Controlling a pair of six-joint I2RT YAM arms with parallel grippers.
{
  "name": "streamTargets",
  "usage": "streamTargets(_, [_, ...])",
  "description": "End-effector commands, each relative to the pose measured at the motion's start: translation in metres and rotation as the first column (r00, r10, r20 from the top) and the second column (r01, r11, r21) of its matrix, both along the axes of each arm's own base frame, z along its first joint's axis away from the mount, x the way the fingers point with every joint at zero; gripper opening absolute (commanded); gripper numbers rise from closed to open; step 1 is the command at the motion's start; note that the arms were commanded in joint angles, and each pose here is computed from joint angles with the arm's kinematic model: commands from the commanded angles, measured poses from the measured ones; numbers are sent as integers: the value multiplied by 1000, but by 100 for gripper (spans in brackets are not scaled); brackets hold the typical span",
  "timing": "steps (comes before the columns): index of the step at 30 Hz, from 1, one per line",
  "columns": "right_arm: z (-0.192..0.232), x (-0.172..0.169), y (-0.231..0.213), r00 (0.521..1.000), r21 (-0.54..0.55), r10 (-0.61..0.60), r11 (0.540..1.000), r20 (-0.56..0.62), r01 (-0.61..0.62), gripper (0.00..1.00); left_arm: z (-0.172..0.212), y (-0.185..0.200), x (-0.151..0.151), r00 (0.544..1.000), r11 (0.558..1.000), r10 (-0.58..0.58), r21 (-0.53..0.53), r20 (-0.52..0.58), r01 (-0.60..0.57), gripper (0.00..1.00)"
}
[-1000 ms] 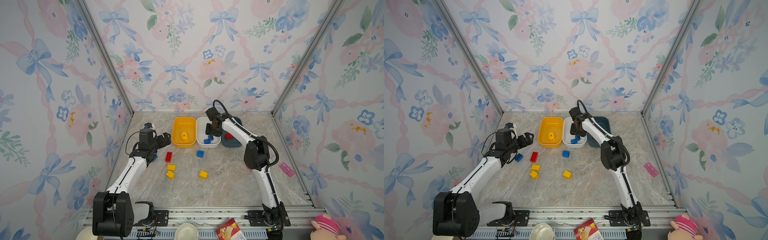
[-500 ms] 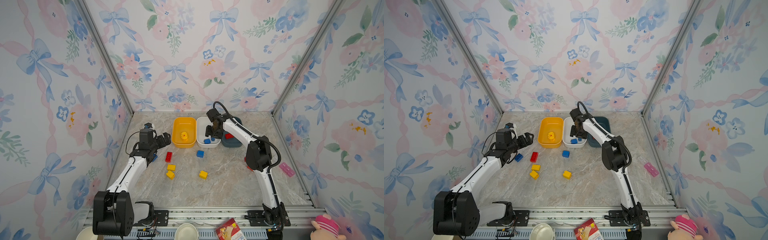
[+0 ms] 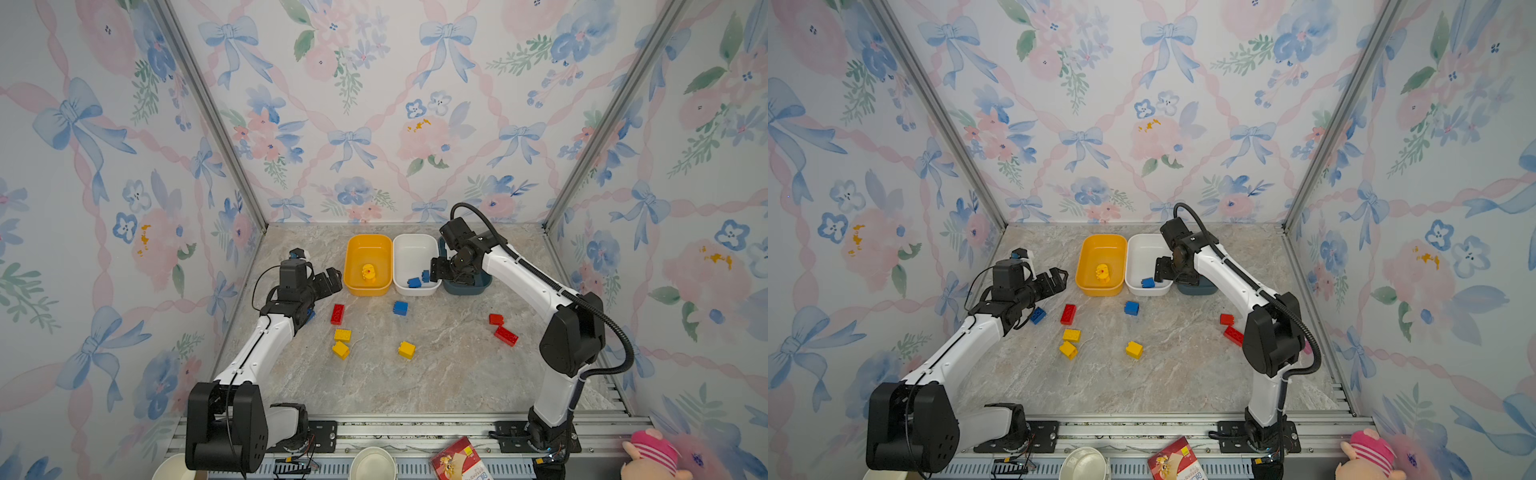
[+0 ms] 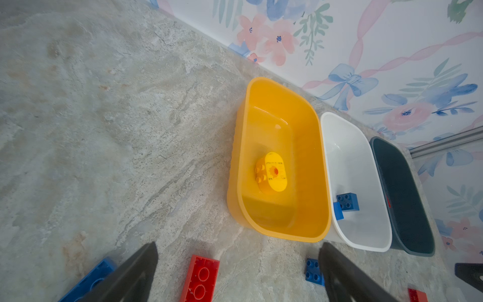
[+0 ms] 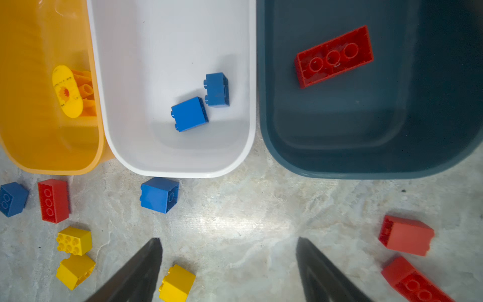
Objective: Sort the legos into containers by color
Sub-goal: 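Move the right gripper back over the small red brick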
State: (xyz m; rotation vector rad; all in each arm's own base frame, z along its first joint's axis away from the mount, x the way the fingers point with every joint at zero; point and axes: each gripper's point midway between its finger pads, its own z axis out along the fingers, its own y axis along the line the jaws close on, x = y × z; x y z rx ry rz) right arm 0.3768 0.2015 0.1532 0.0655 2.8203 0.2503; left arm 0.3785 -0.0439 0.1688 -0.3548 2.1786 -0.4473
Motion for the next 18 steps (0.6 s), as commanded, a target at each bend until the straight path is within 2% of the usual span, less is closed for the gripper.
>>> streamTargets(1, [-4, -15, -25, 1000, -23, 5, 1000, -19, -5, 89, 0, 1, -4, 1000, 1000, -4, 3, 14, 4, 98])
streamTargets(5, [-10, -28, -60, 999, -57, -41, 998, -33, 39, 92, -5, 0, -6, 1000, 1000, -14, -1, 3, 14, 98])
streamTargets(12, [-36, -56, -120, 985, -122, -139, 984, -101, 127, 93, -5, -2, -7, 1000, 1000, -23, -4, 4, 23, 98])
streamTargets(18, [-59, -64, -149, 975, -178, -182, 971, -129, 158, 93, -5, -2, -10, 1000, 1000, -22, -5, 7, 22, 98])
